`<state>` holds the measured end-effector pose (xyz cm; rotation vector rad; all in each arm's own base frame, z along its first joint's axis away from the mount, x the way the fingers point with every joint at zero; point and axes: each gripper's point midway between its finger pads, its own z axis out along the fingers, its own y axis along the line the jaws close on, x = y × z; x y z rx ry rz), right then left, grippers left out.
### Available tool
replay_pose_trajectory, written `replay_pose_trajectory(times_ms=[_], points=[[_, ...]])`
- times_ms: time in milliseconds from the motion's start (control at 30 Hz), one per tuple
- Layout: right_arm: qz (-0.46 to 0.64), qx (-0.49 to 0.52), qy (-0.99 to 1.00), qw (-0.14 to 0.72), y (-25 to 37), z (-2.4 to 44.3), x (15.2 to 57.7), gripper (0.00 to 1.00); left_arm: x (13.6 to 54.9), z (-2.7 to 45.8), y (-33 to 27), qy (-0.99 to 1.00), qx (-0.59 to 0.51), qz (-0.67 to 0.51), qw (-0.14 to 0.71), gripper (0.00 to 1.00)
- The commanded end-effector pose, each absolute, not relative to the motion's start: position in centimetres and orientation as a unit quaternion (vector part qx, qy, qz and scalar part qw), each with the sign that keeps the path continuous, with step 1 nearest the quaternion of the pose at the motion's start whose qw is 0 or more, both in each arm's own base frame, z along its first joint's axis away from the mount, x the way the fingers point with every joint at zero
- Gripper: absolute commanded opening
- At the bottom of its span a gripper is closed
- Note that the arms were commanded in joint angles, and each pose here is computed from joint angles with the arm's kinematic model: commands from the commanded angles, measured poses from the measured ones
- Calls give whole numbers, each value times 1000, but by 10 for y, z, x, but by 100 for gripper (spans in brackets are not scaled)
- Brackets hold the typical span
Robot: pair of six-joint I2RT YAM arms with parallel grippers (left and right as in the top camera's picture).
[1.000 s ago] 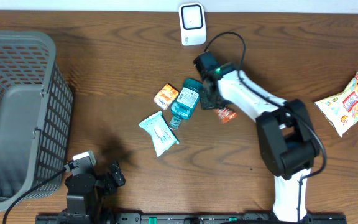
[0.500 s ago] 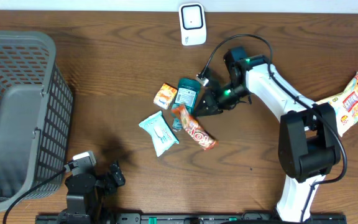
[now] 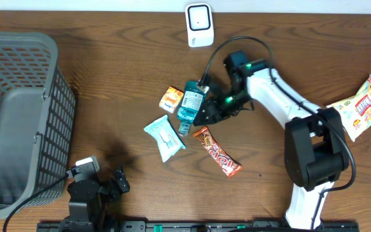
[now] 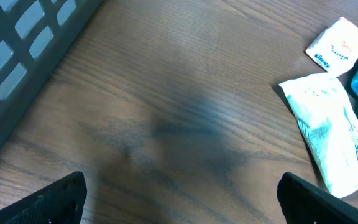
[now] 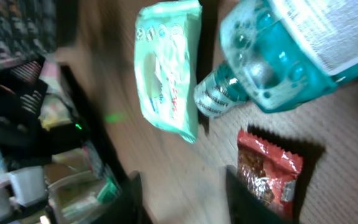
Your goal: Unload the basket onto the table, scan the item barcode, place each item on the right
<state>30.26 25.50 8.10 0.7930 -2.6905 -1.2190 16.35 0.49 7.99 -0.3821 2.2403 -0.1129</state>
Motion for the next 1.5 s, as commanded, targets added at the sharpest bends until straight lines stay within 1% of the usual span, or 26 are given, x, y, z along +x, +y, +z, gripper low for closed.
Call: replay_pose_trajectory(times_ms=[0,33,100,167,200,333,400,467,500,567,700,733,933,1067,1100,1133,1200,1367,1400,1467], points=[[-359,287,-887,45,260,81,289,90,158,73,4,903,-144,-43,403,98],[-344,292,-891,50,259,81,284,99,158,73,4,903,-144,-43,403,98],[-304,298,-903,56,255,80,277,99,158,73,4,903,-144,-43,403,98],[-239,297,-923,58,245,77,273,99,158,73,4,903,-144,-43,403,98],[-185,290,-937,55,236,75,272,99,158,73,4,903,-144,-42,403,98],[-38,274,-960,39,213,72,268,99,158,73,4,903,-144,-43,403,98],[11,287,-957,33,212,70,261,99,158,73,4,903,-144,-43,403,98],[30,301,-953,29,214,65,257,99,158,73,4,903,-144,-43,403,98],[39,308,-950,27,214,61,254,96,158,73,4,903,-144,-43,403,98],[48,316,-947,26,213,50,249,84,158,73,4,903,-144,-43,403,98],[61,295,-953,38,202,28,238,52,158,73,4,903,-144,-43,403,98],[64,289,-954,42,199,23,234,49,158,73,4,903,-144,-43,403,98],[71,283,-955,52,186,-1,221,47,158,73,4,903,-144,-43,403,98],[72,282,-955,54,180,-14,215,38,158,73,4,903,-144,-43,403,98],[73,282,-955,51,179,-17,215,29,158,73,4,903,-144,-43,403,98],[76,280,-956,44,178,-20,216,17,158,73,4,903,-144,-43,403,98],[88,281,-955,27,174,-25,221,2,158,73,4,903,-144,-43,403,98],[91,316,-944,8,173,-34,227,1,158,73,4,903,-144,-43,403,98],[78,322,-943,13,177,-35,224,1,158,73,4,903,-144,-43,403,98],[7,346,-937,39,198,-34,210,1,158,73,4,903,-144,-42,403,98]])
